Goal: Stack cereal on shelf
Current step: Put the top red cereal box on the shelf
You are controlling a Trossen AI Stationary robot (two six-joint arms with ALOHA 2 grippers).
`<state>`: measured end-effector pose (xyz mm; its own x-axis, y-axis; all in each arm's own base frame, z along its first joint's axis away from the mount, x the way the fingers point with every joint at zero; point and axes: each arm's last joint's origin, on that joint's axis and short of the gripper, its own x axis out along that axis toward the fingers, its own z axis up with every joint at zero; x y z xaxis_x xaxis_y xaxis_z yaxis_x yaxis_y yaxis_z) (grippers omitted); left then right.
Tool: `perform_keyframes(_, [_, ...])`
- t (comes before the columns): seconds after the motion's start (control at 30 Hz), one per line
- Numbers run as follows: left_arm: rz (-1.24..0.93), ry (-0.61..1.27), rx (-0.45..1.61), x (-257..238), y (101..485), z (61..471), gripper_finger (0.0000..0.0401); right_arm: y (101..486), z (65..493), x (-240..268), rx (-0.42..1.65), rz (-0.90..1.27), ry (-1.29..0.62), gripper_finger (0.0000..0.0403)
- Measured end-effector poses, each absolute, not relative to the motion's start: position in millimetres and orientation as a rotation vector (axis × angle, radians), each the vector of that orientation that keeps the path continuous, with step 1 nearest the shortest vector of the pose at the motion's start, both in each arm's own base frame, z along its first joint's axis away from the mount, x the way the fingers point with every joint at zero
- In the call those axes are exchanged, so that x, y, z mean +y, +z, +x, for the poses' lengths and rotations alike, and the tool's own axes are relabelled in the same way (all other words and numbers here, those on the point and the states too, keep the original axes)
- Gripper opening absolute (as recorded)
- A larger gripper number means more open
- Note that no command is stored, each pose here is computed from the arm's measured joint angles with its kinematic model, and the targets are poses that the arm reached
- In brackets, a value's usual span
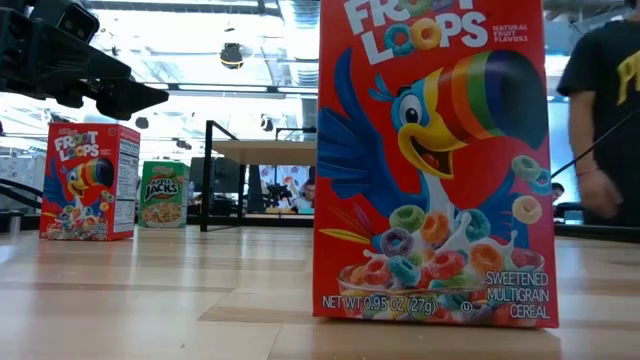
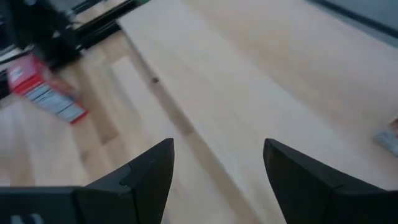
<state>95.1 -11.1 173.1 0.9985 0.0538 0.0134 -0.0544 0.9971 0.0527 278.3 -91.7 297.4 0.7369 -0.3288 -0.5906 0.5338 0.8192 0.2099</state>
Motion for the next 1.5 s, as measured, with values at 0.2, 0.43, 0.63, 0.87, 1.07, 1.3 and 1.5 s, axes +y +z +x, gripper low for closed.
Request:
perform_keyframes(0.2, [0.053, 0.054, -0.012, -11, 173, 95, 0.0379, 302, 283, -75, 0.585, 0.365, -0.418, 0.0272])
perform_keyframes(0.43, [0.053, 0.055, -0.012, -11, 173, 95, 0.0379, 305, 289, -54, 0.580, 0.334, -0.343, 0.0272])
perform_keyframes(0.63, [0.053, 0.055, -0.012, -11, 173, 95, 0.0379, 305, 291, -41, 0.585, 0.320, -0.295, 0.0272])
perform_keyframes(0.87, [0.053, 0.055, -0.012, -11, 173, 95, 0.0379, 307, 294, -29, 0.563, 0.308, -0.254, 0.0272])
perform_keyframes(1.07, [0.053, 0.054, -0.012, -11, 173, 95, 0.0379, 309, 296, -22, 0.537, 0.302, -0.225, 0.0272])
perform_keyframes(1.3, [0.038, 0.054, -0.013, -11, 173, 95, 0.0379, 322, 298, -14, 0.500, 0.297, -0.193, 0.0272])
perform_keyframes(1.5, [-0.084, 0.050, -0.039, -11, 175, 95, 0.0379, 343, 300, -5, 0.460, 0.261, -0.149, 0.0272])
